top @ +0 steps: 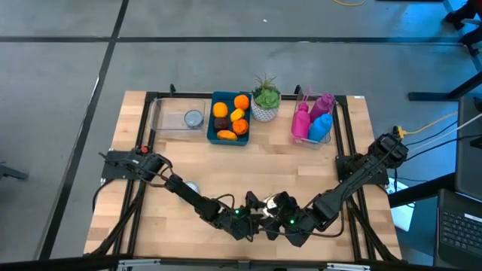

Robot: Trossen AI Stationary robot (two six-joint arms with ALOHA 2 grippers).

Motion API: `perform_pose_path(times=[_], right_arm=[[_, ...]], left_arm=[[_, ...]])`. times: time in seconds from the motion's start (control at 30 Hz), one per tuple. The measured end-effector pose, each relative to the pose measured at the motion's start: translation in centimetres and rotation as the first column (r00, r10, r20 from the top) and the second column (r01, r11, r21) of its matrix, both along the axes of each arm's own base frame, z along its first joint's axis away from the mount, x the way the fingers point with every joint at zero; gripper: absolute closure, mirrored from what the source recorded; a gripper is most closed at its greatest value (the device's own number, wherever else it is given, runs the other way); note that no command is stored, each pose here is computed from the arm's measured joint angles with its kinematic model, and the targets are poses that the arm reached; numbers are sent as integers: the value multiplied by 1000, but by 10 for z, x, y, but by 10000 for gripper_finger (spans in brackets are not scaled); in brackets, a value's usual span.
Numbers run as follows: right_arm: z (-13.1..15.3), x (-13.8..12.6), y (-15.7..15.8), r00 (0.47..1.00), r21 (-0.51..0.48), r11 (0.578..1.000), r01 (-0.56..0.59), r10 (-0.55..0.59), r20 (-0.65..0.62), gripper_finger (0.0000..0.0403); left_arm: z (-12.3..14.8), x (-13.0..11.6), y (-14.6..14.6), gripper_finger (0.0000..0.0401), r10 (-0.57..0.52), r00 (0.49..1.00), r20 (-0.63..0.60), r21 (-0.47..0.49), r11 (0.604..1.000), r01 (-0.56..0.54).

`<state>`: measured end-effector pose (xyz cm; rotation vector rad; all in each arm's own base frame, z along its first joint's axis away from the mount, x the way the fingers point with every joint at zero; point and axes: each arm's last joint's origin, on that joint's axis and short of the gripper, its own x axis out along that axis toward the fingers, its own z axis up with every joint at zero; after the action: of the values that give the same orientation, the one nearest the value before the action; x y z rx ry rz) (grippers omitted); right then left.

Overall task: Pick & Place Food Item
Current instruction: Stack the blue and pink tuna can on top of the blue tuna can into the left transparent bin

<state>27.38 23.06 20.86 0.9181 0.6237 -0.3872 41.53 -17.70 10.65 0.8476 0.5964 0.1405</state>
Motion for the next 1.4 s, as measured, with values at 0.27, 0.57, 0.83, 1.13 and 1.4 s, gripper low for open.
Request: perform_pose_path(times=[0.27,0.57,0.83,1.13,1.4], right_arm=[[-2,4,-10,999,-9,999,36,-37,-32,62],[-19,-20,-29,923,-57,971,233,-239,-302,62],[-35,-26,-41,780,-59,958,279,-262,-569,62],[-41,-7,-46,817,7,974,226,-185,-547,62],[-51,7,-39,864,62,984,169,-117,-490,62]], left_arm=[[0,-2,10,139,59,997,-42,-55,997,-62],[1,-2,11,140,70,997,-44,-16,997,-71],[2,-3,13,143,162,987,1,26,987,-162],[3,-4,13,148,219,975,36,25,975,-220],[3,-8,7,148,231,972,53,37,972,-233]])
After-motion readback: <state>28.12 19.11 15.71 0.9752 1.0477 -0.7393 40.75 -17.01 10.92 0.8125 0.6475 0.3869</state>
